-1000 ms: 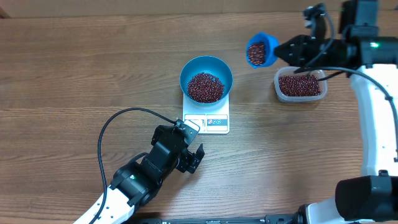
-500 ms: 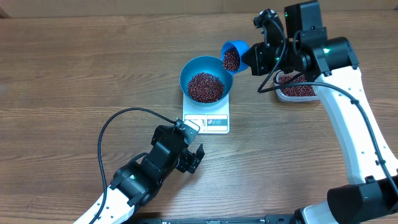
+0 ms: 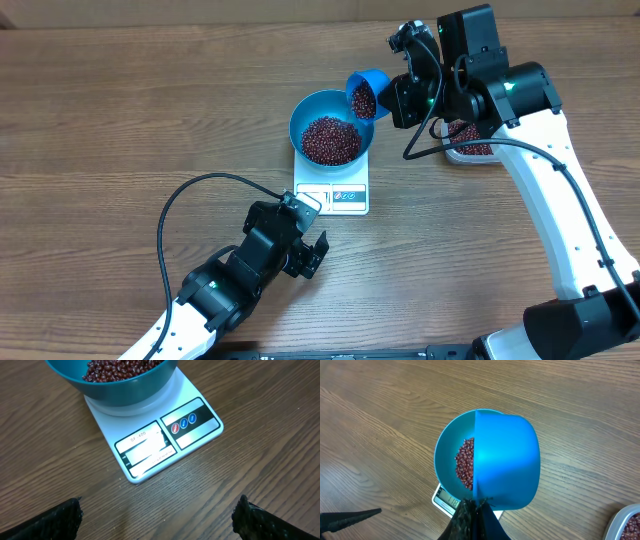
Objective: Scoop item into bowl and weigh 150g on scale
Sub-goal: 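Carry the filled scoop with the right gripper over the blue bowl, then tip the scoop with the right gripper to pour beans into bowl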
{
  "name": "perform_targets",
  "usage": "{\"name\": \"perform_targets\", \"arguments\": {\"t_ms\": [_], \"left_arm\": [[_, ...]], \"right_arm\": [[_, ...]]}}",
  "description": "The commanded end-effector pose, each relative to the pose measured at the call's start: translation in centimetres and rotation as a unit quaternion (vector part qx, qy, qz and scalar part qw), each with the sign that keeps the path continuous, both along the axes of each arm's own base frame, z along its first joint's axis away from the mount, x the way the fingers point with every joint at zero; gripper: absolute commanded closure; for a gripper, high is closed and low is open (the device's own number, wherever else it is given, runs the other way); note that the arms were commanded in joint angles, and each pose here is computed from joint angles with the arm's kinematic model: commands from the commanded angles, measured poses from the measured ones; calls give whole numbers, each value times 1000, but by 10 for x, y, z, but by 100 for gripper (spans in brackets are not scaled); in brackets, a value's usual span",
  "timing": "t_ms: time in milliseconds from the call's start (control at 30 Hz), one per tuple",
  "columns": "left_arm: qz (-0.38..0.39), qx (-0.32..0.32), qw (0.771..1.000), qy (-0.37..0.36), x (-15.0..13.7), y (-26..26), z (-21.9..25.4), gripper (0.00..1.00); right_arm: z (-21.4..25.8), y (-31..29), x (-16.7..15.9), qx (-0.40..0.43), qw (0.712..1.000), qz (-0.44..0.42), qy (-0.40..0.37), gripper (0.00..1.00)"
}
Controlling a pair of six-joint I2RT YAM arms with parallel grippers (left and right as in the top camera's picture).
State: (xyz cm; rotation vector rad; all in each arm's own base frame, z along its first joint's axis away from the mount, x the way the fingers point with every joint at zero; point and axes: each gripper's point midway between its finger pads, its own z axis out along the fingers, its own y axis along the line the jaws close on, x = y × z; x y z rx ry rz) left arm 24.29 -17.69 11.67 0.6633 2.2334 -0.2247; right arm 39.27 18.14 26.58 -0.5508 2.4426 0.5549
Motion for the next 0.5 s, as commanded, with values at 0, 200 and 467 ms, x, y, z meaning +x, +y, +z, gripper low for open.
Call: {"name": "perform_targets", "arguments": {"t_ms": [0,200,467], "left_arm": [[4,0,1000,1,0,0,-1,0],[4,0,1000,0,0,0,-1,0],[4,0,1000,0,0,0,-1,1]], "right_arm": [[25,1,-1,5,999,6,-36,96],[23,0,-3,-2,999,14,-34,96],[22,0,-4,-3,999,16,-34,96]]}}
